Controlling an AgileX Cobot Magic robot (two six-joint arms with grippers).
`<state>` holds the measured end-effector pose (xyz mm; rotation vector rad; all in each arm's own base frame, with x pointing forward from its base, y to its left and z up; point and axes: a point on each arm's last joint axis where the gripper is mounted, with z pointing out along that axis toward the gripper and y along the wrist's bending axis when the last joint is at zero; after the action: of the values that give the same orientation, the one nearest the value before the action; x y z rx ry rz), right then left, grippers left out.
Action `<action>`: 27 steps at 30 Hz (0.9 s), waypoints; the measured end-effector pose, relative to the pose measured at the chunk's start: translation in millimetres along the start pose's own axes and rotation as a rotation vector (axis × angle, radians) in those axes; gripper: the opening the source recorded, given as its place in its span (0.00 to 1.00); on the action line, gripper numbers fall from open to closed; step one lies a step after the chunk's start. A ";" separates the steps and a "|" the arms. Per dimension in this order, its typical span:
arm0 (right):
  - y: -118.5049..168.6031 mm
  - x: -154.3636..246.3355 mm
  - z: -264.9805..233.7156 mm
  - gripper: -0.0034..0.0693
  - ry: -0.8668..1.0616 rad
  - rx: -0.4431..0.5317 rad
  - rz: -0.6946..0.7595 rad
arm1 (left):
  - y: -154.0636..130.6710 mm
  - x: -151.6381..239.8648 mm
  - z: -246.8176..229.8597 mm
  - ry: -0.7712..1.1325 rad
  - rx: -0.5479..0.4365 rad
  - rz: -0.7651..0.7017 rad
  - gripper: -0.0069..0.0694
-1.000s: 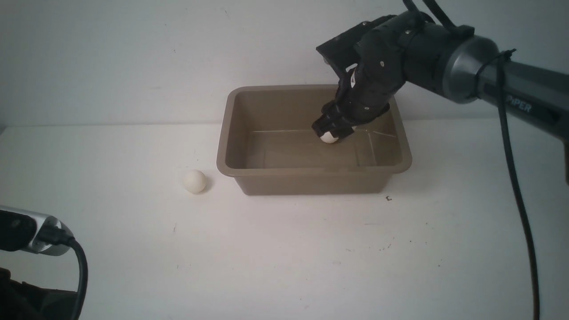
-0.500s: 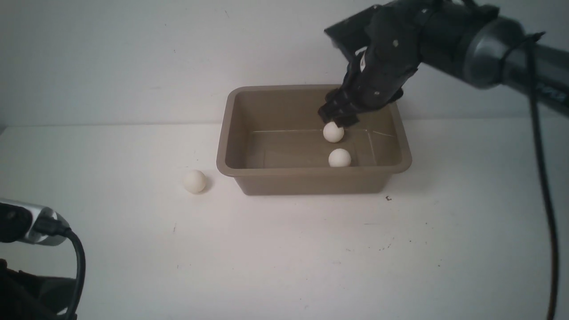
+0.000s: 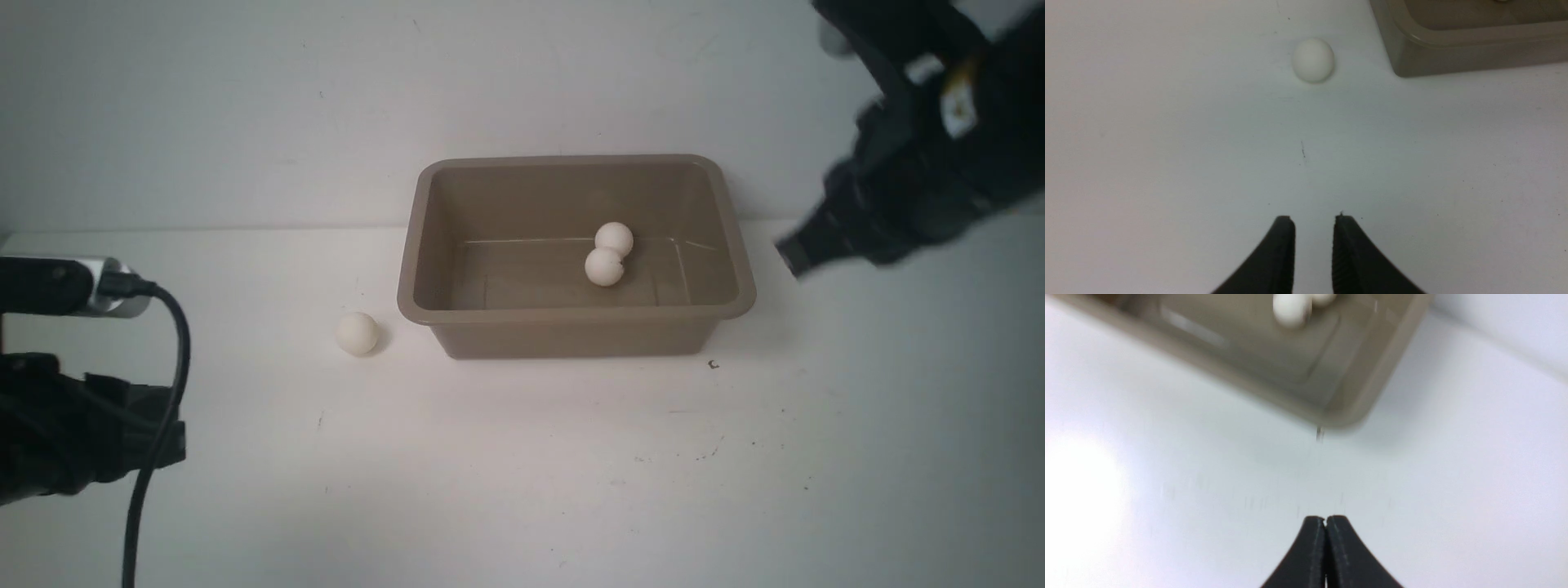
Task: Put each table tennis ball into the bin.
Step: Use the left arm to clamp the table tennis ball closest to it
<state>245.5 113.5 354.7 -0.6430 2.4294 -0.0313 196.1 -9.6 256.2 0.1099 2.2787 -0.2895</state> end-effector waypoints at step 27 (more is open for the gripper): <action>8.1 234.4 -128.5 0.03 -0.344 -0.124 0.347 | 12.0 -75.4 193.4 0.277 0.185 0.145 0.65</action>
<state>6.2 -2.4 325.3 -0.2454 2.1831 0.3462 389.2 -43.9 186.9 0.4326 2.4971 -0.4303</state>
